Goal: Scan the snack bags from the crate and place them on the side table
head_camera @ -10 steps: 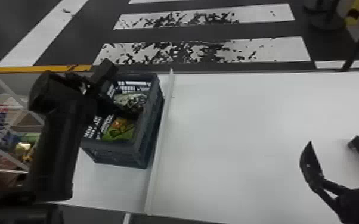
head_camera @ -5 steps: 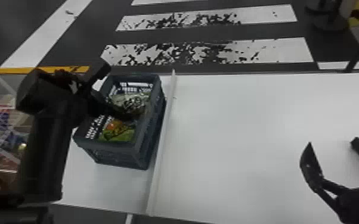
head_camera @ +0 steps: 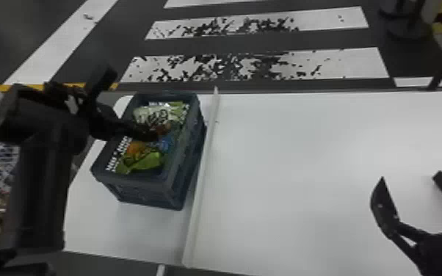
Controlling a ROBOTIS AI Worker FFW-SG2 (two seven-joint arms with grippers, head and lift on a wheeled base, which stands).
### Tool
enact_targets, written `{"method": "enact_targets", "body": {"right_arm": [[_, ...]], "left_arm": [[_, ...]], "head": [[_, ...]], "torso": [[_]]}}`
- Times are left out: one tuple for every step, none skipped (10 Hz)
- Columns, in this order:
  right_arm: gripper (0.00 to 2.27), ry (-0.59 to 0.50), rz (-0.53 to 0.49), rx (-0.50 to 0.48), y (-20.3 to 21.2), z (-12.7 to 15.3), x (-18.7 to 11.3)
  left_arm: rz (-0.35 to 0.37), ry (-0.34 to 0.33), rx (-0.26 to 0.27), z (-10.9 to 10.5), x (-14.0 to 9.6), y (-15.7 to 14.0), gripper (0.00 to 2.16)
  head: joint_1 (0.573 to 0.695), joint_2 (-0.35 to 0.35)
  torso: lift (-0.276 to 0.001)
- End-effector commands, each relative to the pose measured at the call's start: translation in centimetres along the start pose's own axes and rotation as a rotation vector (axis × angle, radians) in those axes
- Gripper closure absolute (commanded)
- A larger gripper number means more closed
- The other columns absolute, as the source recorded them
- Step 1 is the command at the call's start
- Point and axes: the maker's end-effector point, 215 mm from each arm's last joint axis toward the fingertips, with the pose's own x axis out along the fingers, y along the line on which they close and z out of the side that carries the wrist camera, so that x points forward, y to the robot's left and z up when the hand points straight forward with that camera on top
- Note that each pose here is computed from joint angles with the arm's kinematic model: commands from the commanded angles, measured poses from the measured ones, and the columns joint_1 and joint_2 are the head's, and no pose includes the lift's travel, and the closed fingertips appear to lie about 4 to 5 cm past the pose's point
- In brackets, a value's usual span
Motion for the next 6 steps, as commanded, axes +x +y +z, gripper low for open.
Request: {"method": "enact_targets", "body": {"right_arm": [[0.07, 0.001, 0.001, 0.001, 0.1, 0.0, 0.0], [0.07, -0.001, 0.003, 0.002, 0.2, 0.1, 0.1], [0.07, -0.003, 0.005, 0.004, 0.3, 0.2, 0.1], [0.07, -0.006, 0.006, 0.004, 0.4, 0.4, 0.1], [0.07, -0.009, 0.008, 0.003, 0.5, 0.6, 0.1], [0.07, -0.007, 0.01, 0.005, 0.6, 0.6, 0.1]], "left_arm": [[0.008, -0.046, -0.007, 0.5, -1.2, 0.2, 2.14], [0.02, -0.075, -0.009, 0.8, -2.4, 0.6, 2.14], [0.035, -0.117, -0.015, 1.4, -3.6, 0.8, 2.14], [0.048, -0.162, -0.017, 2.3, -4.8, 0.8, 2.14], [0.057, -0.205, -0.035, 3.5, -5.9, 0.4, 2.14], [0.077, -0.25, -0.047, 4.6, -7.6, 0.2, 2.14]], "head": [[0.695, 0.208], [0.695, 0.214], [0.695, 0.218], [0.695, 0.224], [0.695, 0.228], [0.695, 0.228]], "torso": [[-0.094], [-0.094], [-0.094], [-0.094], [-0.094], [-0.094]]}}
